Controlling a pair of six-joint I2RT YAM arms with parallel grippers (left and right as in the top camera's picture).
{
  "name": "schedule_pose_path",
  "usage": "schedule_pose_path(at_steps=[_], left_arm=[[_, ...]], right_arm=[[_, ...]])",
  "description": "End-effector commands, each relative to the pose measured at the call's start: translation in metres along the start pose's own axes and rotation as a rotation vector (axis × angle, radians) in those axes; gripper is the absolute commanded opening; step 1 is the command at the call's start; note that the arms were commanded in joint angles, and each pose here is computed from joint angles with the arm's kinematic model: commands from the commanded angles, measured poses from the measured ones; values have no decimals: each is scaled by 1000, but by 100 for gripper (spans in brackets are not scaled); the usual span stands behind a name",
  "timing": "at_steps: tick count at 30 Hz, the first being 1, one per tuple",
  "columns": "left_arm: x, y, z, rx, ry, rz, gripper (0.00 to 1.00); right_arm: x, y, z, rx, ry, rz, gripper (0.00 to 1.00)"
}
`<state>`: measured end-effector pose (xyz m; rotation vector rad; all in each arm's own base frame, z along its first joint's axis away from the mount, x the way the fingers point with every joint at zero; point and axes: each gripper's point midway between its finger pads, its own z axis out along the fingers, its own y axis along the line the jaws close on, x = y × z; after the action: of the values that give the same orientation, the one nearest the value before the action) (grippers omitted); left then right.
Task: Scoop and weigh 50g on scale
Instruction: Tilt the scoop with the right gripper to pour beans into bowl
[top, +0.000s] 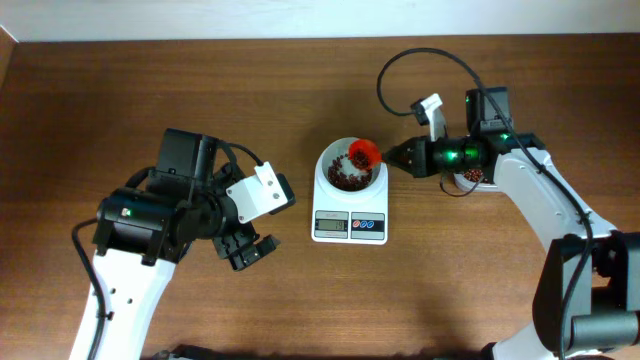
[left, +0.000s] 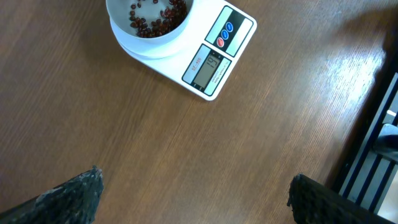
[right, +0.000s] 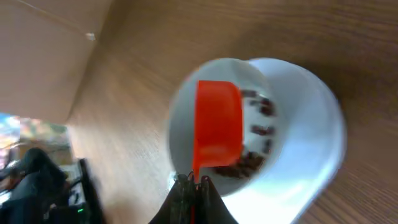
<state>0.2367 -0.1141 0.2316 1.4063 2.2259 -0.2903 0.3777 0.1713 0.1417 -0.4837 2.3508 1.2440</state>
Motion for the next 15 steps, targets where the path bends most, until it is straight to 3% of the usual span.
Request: schedule_pose_path(at_steps=[1,7,9,12,15], left_arm=[[-3,0,-1,8,-15,14,99],[-3,0,-1,8,-15,14,99],[-3,0,-1,8,-15,14,99],[-3,0,-1,8,-15,14,99],[-3,0,-1,8,-15,14,99]], right_arm=[[2,-5,2,25,10,-11,4],[3,-10,2,56,13,34,4],[-2,31,0,-181,-21,-137,4],[6,-17,2,96,23,38,4],[4,-12,2,68,19,32,4]])
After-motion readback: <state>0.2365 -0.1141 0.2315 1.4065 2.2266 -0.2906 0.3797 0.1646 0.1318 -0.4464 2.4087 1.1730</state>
